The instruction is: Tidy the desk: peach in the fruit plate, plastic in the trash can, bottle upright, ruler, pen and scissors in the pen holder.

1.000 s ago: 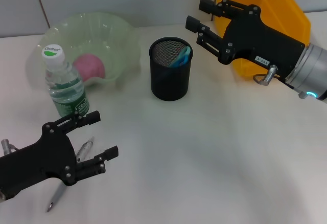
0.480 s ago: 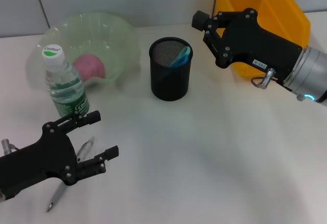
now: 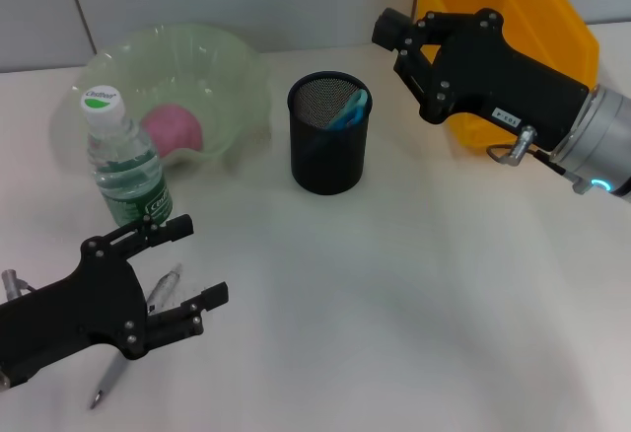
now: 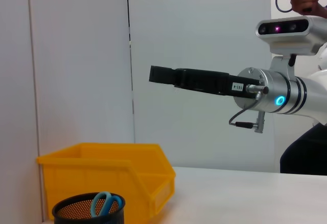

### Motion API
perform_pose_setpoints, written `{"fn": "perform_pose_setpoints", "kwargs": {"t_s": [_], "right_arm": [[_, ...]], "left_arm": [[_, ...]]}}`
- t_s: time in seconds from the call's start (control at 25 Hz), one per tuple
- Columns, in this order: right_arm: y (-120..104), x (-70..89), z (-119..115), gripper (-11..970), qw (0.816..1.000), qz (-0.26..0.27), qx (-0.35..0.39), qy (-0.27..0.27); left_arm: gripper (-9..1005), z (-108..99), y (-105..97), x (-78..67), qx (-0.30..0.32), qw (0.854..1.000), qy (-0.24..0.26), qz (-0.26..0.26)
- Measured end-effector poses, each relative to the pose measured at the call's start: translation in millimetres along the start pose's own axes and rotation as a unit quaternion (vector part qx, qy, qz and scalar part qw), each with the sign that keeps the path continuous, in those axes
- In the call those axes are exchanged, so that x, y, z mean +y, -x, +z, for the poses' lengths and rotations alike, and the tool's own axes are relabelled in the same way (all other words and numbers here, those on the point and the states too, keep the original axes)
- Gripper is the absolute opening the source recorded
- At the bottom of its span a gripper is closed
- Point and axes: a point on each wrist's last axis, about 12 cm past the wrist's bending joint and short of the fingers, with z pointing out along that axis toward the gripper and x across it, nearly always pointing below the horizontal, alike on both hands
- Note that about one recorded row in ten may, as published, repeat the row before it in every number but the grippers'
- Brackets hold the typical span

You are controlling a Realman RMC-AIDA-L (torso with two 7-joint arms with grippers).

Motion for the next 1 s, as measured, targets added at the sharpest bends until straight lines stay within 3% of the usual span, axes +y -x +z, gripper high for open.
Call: {"fn": "perform_pose_setpoints", "kwargs": {"t_s": [0.32,0.56,0.84,0.92,1.0], "right_arm": [[-2.9,-2.5,-7.9,108,0.999,0.046,0.03,0.0],[0.2,-4.8,-9.6,307,0.991,0.074,0.103,0.036],[4.2,-3.5,-7.7,582,0.969,0.102,0.214,0.068],[6.0,-3.9,-8.3,659,0.965,0.105,0.231,0.071],[8.7,-4.2,-8.6,737,0.96,0.107,0.247,0.075]], "left_arm": [[762,-4.0,0.2,1.3,0.0,1.0,0.007,-0.001],[762,-7.3,1.4,3.6,0.001,1.0,0.013,-0.002],[761,-12.1,3.9,6.5,0.01,1.0,0.011,0.005],[761,-12.8,18.0,19.1,0.082,0.995,-0.044,0.036],[761,-6.6,24.0,22.9,0.105,0.991,-0.063,0.051]]}}
